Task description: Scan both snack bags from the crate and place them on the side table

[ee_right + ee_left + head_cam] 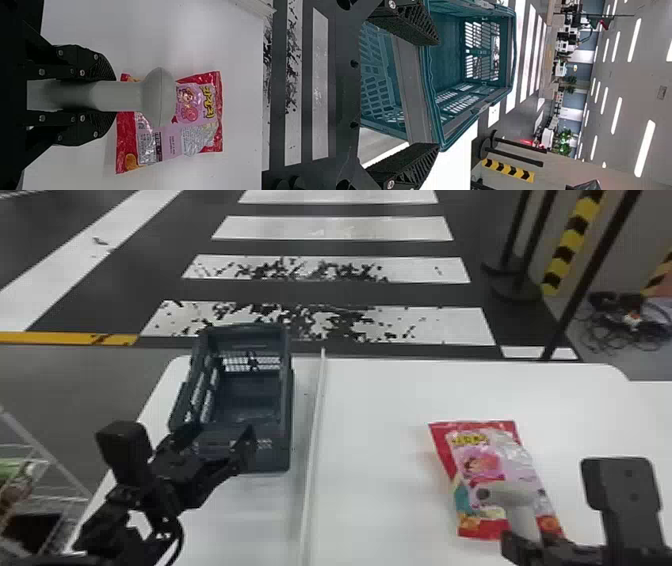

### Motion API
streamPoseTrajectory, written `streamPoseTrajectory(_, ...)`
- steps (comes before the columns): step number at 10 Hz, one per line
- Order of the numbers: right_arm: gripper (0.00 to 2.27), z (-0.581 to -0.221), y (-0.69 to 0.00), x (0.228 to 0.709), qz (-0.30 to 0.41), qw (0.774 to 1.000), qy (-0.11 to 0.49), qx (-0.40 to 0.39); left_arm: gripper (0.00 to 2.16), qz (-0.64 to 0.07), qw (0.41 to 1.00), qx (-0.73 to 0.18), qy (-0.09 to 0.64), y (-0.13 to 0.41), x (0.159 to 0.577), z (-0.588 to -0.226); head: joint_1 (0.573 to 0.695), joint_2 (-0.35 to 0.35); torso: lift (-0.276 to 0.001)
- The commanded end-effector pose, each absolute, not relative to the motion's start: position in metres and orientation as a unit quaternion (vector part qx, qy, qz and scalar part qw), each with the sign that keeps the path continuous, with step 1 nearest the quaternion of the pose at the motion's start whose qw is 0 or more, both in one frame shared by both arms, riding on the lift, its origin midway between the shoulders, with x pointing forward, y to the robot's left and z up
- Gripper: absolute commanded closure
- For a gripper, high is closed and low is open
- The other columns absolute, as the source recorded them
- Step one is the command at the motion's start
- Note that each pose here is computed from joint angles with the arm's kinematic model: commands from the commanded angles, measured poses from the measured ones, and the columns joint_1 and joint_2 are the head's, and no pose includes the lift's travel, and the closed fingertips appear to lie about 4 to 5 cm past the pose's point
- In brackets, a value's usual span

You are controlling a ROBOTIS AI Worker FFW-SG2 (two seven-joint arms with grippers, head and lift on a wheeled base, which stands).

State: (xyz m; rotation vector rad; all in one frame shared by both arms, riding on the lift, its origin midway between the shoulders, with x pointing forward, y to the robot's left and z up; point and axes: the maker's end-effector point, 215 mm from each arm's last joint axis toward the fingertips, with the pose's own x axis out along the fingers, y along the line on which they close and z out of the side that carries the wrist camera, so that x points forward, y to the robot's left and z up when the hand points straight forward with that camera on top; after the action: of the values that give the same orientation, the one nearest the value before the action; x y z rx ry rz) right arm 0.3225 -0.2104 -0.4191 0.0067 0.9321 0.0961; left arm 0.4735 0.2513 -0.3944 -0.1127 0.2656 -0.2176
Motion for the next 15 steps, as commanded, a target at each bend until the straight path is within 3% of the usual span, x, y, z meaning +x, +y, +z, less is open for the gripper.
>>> streamPoseTrajectory(1,2.26,-0.423,-0.207,0.324,0.05,0.891,0.452,0.003,0.09,-0.109,0.983,-0.057,0.133,0.252,0.473,-0.395,0.695,0.058,-0.095)
streamPoseTrajectory(15,2.26,-0.455,-0.206,0.35,0.046,0.88,0.473,-0.017,0.09,-0.105,0.984,-0.056,0.136,0.257,0.474,-0.398,0.695,0.071,-0.095)
